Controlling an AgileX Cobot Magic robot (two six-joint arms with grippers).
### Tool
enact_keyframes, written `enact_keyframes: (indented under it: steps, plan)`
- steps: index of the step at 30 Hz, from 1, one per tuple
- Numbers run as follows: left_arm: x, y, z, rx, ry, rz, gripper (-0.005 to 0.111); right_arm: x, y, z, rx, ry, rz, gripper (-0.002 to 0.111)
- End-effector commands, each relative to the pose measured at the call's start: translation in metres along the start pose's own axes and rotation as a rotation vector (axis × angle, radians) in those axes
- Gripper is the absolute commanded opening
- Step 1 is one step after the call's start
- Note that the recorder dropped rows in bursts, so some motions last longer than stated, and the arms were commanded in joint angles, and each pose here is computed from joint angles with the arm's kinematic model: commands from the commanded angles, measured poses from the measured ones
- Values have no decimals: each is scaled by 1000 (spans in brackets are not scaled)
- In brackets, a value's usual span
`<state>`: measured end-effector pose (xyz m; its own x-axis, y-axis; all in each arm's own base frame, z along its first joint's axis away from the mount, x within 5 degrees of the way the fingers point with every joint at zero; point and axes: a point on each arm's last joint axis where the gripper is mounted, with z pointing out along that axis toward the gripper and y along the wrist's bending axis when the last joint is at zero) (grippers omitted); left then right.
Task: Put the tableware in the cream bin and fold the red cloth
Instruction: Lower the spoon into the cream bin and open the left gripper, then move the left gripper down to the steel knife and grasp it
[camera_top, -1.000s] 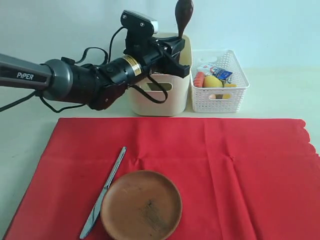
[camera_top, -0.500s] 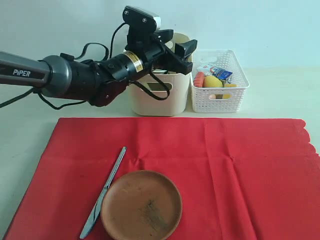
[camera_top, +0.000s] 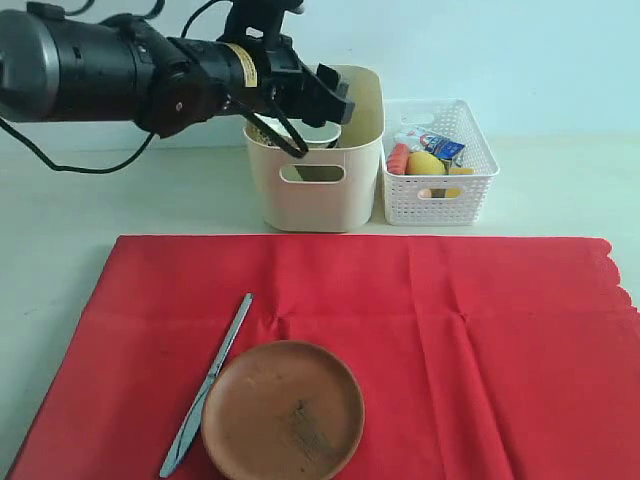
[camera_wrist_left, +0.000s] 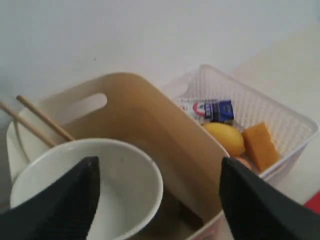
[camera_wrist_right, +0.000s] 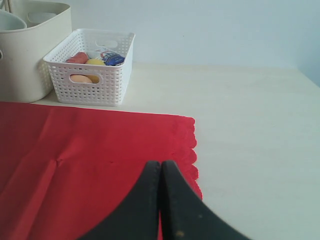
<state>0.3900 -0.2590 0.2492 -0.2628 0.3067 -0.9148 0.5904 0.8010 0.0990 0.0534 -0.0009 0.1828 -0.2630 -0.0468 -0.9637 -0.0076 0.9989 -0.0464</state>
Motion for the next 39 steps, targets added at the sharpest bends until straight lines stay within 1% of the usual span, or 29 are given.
enact_keyframes:
  steps: [1,3,5,13,17,23,25,27,30,34,36,39]
  plan:
    - [-10,-13,-23,-18,130,68,66,0,0,0,7,-12,-1,0]
    - [-10,-17,-29,-21,188,112,66,0,0,0,7,-12,-1,0]
    - [-6,-21,-33,-28,257,125,66,0,0,0,7,-12,-1,0]
    - [14,-15,-45,-82,525,116,66,0,0,0,7,-12,-1,0]
    - [26,-14,-49,-89,613,144,66,0,0,0,7,-12,-1,0]
    - [51,-6,-54,-106,728,137,66,0,0,0,7,-12,-1,0]
    - [60,-3,-57,-109,769,124,66,0,0,0,7,-12,-1,0]
    - [66,1,-60,-110,799,78,66,0,0,0,7,-12,-1,0]
    - [73,9,-66,-108,822,-8,66,0,0,0,7,-12,-1,0]
    - [82,20,-74,-113,849,-57,66,0,0,0,7,-12,-1,0]
    - [86,24,-77,-90,863,-75,66,0,0,0,7,-12,-1,0]
    - [89,28,-82,-11,869,-112,66,0,0,0,7,-12,-1,0]
